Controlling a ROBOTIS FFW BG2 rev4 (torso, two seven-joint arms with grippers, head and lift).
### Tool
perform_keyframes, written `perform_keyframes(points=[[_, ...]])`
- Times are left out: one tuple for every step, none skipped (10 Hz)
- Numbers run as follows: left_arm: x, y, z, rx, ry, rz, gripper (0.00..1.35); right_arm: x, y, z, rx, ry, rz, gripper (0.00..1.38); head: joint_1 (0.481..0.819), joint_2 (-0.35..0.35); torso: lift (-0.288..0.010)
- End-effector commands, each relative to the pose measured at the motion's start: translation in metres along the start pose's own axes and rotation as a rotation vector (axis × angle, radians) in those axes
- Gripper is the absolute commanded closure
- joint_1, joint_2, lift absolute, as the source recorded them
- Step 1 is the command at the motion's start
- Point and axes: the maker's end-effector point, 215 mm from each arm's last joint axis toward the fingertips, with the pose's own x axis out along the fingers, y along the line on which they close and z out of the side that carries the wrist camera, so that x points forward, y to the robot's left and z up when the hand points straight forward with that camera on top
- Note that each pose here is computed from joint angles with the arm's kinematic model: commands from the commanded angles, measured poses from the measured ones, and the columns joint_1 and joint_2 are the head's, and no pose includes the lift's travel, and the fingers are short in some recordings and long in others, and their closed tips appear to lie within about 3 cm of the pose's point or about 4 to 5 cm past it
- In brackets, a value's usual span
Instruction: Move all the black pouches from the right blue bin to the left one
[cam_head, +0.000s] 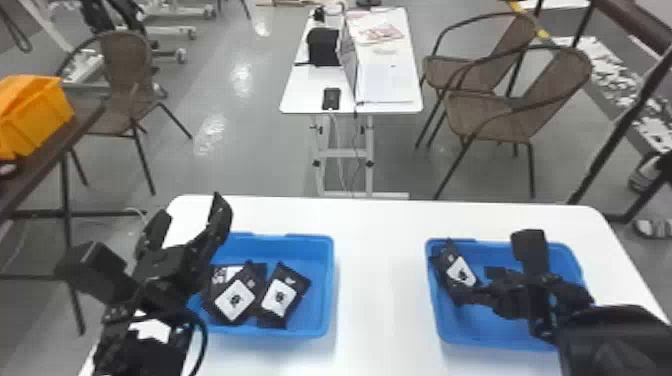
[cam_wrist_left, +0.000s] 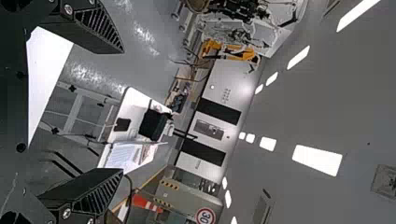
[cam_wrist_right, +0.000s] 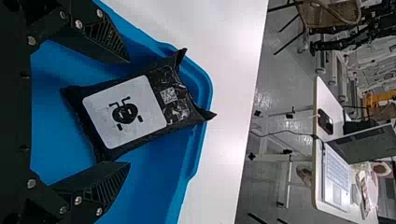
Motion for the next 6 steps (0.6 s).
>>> perform_keyframes(points=[[0.0,0.0,0.0,0.002,0.0,-0.002,0.12,0.005,-0.001,0.002,-0.013,0.003,0.004,0.25,0.695,0.06,0.01],[0.0,0.0,0.0,0.001,0.0,0.0,0.12,0.01,0.001,0.0,-0.017,0.011,0.012,0.25,0.695,0.061,0.01],[0.0,-0.001,0.0,0.0,0.0,-0.001,0.12,0.015,0.003,0.0,-0.015,0.02,0.024,0.25,0.695,0.063,0.01],[0.0,0.0,0.002,0.002,-0.005,-0.001,0.12,0.02,0.006,-0.004,-0.02,0.029,0.033,0.25,0.695,0.066,0.01],[-0.001,0.0,0.001,0.001,-0.004,0.001,0.12,0.022,0.008,-0.006,-0.024,0.034,0.037,0.25,0.695,0.068,0.01],[-0.001,-0.001,0.0,0.001,-0.003,-0.001,0.12,0.024,0.007,-0.007,-0.034,0.039,0.036,0.26,0.695,0.073,0.01]])
